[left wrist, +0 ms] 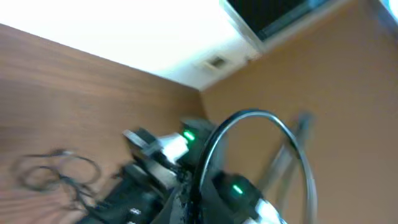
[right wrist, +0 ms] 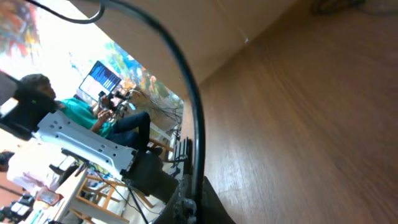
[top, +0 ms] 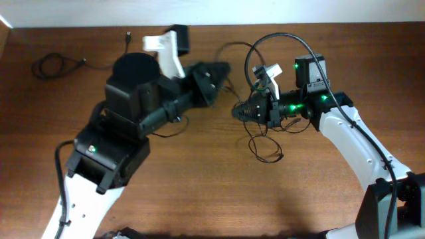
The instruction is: Untangle cables
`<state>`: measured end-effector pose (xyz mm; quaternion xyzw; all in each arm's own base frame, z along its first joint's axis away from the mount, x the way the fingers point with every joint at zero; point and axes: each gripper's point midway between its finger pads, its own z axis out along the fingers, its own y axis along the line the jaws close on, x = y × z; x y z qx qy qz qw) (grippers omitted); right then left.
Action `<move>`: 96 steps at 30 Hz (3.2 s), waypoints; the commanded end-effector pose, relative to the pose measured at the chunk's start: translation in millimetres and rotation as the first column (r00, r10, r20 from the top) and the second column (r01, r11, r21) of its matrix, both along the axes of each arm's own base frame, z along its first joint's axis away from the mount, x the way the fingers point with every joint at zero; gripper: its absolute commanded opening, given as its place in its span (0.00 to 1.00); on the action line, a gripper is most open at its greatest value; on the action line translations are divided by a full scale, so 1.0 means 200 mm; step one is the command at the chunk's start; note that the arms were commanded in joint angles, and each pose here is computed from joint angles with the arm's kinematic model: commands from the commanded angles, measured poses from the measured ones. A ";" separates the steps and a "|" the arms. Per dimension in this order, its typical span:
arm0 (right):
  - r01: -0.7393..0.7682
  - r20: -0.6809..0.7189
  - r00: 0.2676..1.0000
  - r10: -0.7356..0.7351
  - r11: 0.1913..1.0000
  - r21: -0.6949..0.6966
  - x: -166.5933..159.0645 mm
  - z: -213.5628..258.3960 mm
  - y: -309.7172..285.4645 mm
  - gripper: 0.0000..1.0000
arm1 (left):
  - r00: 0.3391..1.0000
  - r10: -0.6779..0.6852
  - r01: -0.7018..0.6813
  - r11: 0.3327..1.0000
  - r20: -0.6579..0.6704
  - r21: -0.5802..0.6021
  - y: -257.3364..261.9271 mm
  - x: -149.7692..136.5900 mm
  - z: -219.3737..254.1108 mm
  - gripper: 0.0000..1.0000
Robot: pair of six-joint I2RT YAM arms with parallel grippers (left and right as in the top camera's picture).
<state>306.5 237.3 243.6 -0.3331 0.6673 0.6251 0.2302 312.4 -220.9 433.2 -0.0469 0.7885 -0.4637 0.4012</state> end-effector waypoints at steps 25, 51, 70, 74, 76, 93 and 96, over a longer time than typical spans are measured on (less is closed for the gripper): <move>0.253 -0.194 0.937 -0.289 0.948 -0.193 0.11 0.04 -0.09 0.04 | 0.950 0.313 -0.305 0.931 -0.008 0.203 0.38 0.19 -0.17 0.99; 0.234 -0.255 0.935 -0.246 0.969 -0.077 -0.02 0.38 -0.02 0.04 | 0.969 -0.082 0.111 0.987 -0.233 0.114 0.06 0.04 -0.36 0.99; 0.228 -0.185 0.954 -0.236 0.972 -0.062 -0.03 0.41 0.06 0.04 | 0.827 -0.141 0.058 0.984 -0.544 -0.167 -0.04 -0.04 -0.38 0.88; 0.228 -0.186 0.954 -0.235 0.972 -0.062 -0.03 0.40 0.06 0.04 | 0.772 -0.120 0.019 0.986 -0.624 -0.166 -0.06 0.01 -0.48 0.90; 0.227 -0.186 0.954 -0.235 0.972 -0.062 -0.03 0.40 0.06 0.04 | 0.761 -0.115 0.016 0.987 -0.638 -0.159 -0.07 0.03 -0.52 0.90; 0.227 -0.180 0.955 -0.237 0.971 -0.076 -0.04 0.39 0.11 0.04 | 0.735 -0.158 0.016 0.976 -0.660 -0.216 -0.12 0.07 -0.52 0.58; 0.207 -0.185 0.959 -0.216 0.976 -0.070 -0.06 0.40 0.12 0.04 | 0.743 -0.130 -0.004 0.980 -0.657 -0.200 -0.11 0.09 -0.53 0.51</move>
